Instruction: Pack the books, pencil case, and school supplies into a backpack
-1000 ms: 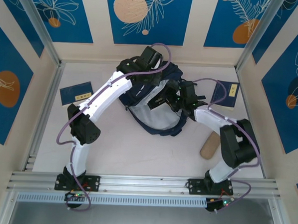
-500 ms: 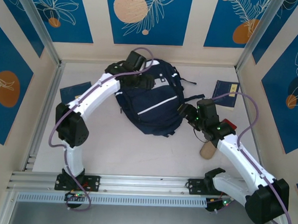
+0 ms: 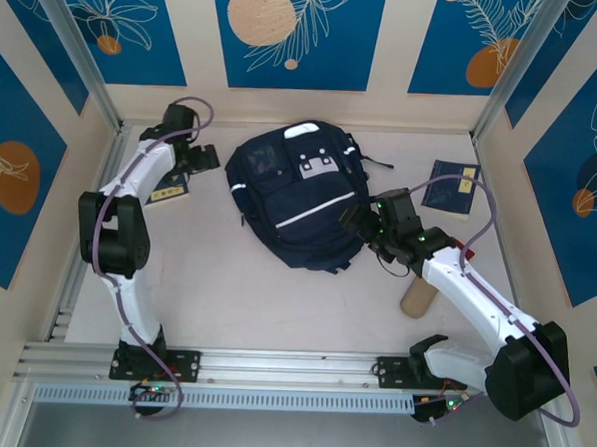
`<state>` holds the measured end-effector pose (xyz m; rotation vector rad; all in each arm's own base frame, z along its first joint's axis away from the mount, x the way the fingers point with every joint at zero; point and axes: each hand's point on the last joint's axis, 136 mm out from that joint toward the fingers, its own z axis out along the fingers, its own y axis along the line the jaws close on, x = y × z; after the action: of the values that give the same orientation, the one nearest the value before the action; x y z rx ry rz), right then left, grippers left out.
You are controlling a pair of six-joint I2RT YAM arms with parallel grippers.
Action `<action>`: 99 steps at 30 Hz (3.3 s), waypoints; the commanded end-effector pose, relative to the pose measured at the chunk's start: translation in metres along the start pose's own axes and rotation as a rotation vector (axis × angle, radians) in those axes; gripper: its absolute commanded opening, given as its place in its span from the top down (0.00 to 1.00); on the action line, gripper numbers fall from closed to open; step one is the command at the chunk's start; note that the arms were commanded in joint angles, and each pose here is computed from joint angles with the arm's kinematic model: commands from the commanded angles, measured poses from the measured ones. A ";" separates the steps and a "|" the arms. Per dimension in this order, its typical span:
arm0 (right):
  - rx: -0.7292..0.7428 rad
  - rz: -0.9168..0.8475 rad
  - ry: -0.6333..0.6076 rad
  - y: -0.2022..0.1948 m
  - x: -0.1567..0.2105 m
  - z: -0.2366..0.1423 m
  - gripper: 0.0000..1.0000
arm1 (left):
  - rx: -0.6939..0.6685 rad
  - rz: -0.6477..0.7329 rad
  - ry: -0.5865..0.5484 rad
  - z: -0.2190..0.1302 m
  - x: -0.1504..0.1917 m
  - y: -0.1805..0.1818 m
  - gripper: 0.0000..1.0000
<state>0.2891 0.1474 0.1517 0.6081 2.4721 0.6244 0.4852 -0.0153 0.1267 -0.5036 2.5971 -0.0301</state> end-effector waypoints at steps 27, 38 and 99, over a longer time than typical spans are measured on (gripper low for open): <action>-0.079 -0.042 0.057 0.045 0.013 0.001 0.04 | -0.065 -0.176 0.308 0.088 0.038 0.103 0.03; -0.089 -0.036 0.054 0.046 0.019 -0.007 0.05 | 0.017 -0.222 0.378 0.067 0.094 0.069 0.07; -0.067 -0.156 0.285 0.039 0.105 -0.010 0.01 | 0.009 0.104 0.414 0.013 0.178 0.047 0.00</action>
<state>0.2128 0.2301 0.1321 0.2830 2.7212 0.7803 0.3388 -0.0409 0.0355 -0.4092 3.0043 -0.1530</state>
